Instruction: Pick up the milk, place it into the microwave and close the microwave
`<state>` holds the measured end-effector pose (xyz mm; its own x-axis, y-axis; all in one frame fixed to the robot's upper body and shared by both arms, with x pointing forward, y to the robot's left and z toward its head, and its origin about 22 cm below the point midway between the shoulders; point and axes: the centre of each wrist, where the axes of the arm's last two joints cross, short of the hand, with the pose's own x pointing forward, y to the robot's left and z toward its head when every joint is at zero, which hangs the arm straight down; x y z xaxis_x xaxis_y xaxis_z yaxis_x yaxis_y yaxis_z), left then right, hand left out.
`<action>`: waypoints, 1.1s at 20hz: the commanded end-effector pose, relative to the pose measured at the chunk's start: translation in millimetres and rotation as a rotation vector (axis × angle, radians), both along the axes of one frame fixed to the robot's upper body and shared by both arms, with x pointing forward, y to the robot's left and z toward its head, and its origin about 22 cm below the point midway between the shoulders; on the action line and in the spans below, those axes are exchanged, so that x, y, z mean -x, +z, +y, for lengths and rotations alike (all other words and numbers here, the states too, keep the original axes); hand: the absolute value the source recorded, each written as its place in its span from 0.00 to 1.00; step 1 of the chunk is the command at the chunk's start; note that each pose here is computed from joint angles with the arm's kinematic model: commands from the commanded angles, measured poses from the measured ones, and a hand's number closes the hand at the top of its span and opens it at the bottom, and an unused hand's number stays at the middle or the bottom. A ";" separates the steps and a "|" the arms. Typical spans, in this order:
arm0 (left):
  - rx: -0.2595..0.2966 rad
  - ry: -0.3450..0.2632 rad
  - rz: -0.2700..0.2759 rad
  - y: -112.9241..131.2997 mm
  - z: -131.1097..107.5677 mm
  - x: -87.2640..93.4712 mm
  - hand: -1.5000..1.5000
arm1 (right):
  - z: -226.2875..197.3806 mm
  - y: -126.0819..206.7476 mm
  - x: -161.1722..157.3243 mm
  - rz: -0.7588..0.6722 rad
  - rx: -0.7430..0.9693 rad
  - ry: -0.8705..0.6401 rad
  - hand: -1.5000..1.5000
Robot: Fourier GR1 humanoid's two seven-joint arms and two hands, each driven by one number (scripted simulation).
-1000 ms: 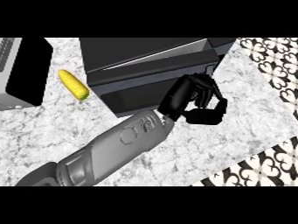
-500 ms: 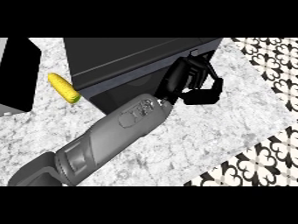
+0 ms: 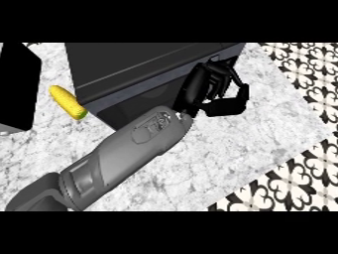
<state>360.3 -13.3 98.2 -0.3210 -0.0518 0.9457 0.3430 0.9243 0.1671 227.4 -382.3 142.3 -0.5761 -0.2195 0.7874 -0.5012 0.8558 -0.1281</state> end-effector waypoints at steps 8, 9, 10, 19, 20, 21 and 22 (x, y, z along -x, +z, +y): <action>0.008 0.002 -0.035 12.6 -15.6 -1.5 1.00 | -11.1 19.7 -6.3 -0.016 0.019 -0.012 0.00; 0.001 0.005 -0.036 11.8 -15.3 -2.0 1.00 | -11.1 22.8 -7.0 -0.017 0.028 -0.009 0.00; 0.010 0.014 -0.041 14.4 -15.9 -2.5 1.00 | -12.2 23.9 -7.3 -0.019 0.026 0.000 0.00; 0.024 0.020 -0.039 15.0 -17.4 -1.0 1.00 | -18.6 34.0 -10.8 -0.018 0.028 0.004 0.00; 0.024 0.025 -0.036 13.4 -16.7 -1.2 1.00 | -17.0 29.8 -11.2 -0.012 0.011 0.017 0.00; 0.014 0.022 -0.039 11.8 -17.0 -0.4 1.00 | -17.8 31.8 -11.9 -0.013 0.008 0.015 0.00; 0.013 0.032 -0.040 11.0 -16.6 -0.7 1.00 | -19.1 35.6 -12.2 -0.019 0.019 0.017 0.00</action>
